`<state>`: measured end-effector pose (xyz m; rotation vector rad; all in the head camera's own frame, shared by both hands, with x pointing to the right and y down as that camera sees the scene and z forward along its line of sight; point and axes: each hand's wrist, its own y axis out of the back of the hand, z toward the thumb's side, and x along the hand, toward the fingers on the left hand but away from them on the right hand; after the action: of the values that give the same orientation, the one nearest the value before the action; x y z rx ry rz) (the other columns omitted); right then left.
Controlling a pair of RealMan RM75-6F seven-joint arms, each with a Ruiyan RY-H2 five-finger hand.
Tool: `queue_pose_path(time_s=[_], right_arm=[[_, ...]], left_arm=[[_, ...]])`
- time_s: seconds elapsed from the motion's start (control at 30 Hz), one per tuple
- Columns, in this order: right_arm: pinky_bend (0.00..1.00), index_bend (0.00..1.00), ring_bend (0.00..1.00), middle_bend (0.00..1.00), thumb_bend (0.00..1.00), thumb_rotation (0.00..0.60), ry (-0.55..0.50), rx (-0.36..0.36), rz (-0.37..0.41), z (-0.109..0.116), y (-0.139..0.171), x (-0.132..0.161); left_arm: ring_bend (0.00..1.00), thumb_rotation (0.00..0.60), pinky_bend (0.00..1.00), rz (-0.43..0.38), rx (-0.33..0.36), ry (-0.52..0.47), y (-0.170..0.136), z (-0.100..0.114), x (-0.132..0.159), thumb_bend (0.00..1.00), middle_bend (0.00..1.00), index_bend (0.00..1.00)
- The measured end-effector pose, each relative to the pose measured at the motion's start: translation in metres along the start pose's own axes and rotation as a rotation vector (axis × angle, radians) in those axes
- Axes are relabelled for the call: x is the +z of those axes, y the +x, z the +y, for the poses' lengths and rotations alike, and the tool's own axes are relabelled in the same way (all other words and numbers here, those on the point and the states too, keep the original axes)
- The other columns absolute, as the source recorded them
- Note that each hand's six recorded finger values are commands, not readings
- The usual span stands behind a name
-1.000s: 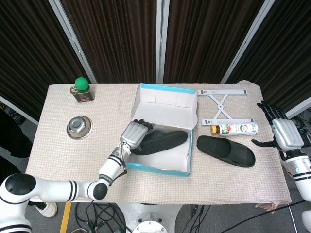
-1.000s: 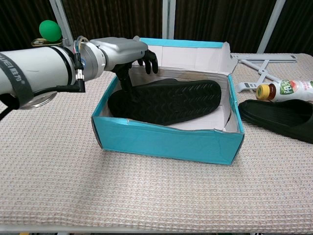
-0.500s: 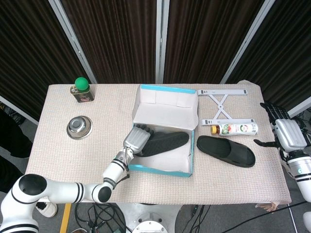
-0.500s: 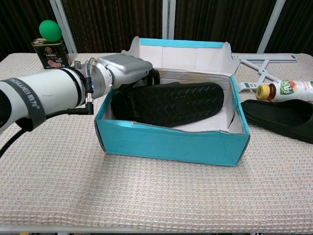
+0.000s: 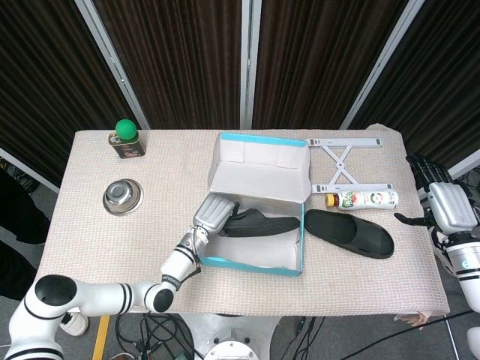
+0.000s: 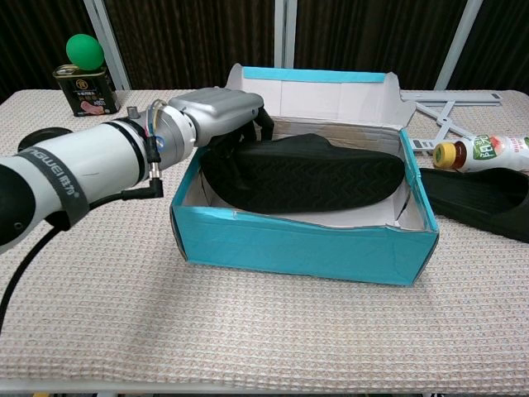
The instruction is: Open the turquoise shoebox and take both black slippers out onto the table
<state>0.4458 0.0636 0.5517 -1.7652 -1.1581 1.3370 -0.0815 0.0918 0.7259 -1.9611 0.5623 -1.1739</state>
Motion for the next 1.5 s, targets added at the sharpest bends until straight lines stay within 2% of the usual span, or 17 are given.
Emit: queue_pose_path(time_s=[0.3, 0.47, 0.53, 0.7, 0.83, 1.03, 1.17, 1.33, 1.5], right_arm=[[0.0, 0.0, 0.0, 0.0, 0.0, 0.6, -0.009, -0.01, 0.014, 0.001, -0.001, 0.004], [0.0, 0.0, 0.0, 0.0, 0.0, 0.6, -0.011, -0.005, 0.024, 0.0, -0.001, 0.007], [0.0, 0.0, 0.0, 0.0, 0.0, 0.6, -0.014, -0.004, 0.027, 0.0, -0.001, 0.008], [0.0, 0.0, 0.0, 0.0, 0.0, 0.6, -0.016, -0.002, 0.032, 0.0, -0.001, 0.009], [0.0, 0.0, 0.0, 0.0, 0.0, 0.6, -0.015, -0.007, 0.031, 0.002, 0.0, 0.008], [0.0, 0.0, 0.0, 0.0, 0.0, 0.6, -0.014, -0.011, 0.042, 0.003, 0.0, 0.012], [0.0, 0.0, 0.0, 0.0, 0.0, 0.6, -0.013, -0.011, 0.053, 0.002, 0.0, 0.015], [0.0, 0.0, 0.0, 0.0, 0.0, 0.6, -0.013, -0.009, 0.061, 0.0, -0.001, 0.019], [0.0, 0.0, 0.0, 0.0, 0.0, 0.6, -0.012, -0.004, 0.068, -0.003, -0.003, 0.022]], left_arm=[[0.68, 0.6, 0.68, -0.016, 0.099, -0.096, -0.017, 0.027, -0.015, 0.3, 0.77, 0.68], [0.68, 0.6, 0.68, -0.023, 0.143, -0.203, -0.029, 0.043, -0.019, 0.3, 0.76, 0.68], [0.68, 0.6, 0.68, -0.025, 0.146, -0.253, -0.032, 0.046, -0.019, 0.3, 0.76, 0.68], [0.68, 0.6, 0.68, -0.016, 0.094, -0.43, -0.034, 0.046, -0.023, 0.3, 0.76, 0.68], [0.68, 0.6, 0.68, 0.012, 0.09, -0.58, -0.035, 0.053, -0.035, 0.3, 0.76, 0.67], [0.68, 0.6, 0.68, 0.068, 0.154, -0.797, -0.05, 0.073, -0.074, 0.3, 0.76, 0.67], [0.68, 0.6, 0.68, 0.144, 0.238, -0.909, -0.074, 0.085, -0.122, 0.3, 0.75, 0.67], [0.68, 0.6, 0.68, 0.232, 0.315, -1.041, -0.1, 0.085, -0.168, 0.3, 0.75, 0.67], [0.68, 0.6, 0.68, 0.318, 0.376, -1.245, -0.126, 0.078, -0.212, 0.31, 0.75, 0.67]])
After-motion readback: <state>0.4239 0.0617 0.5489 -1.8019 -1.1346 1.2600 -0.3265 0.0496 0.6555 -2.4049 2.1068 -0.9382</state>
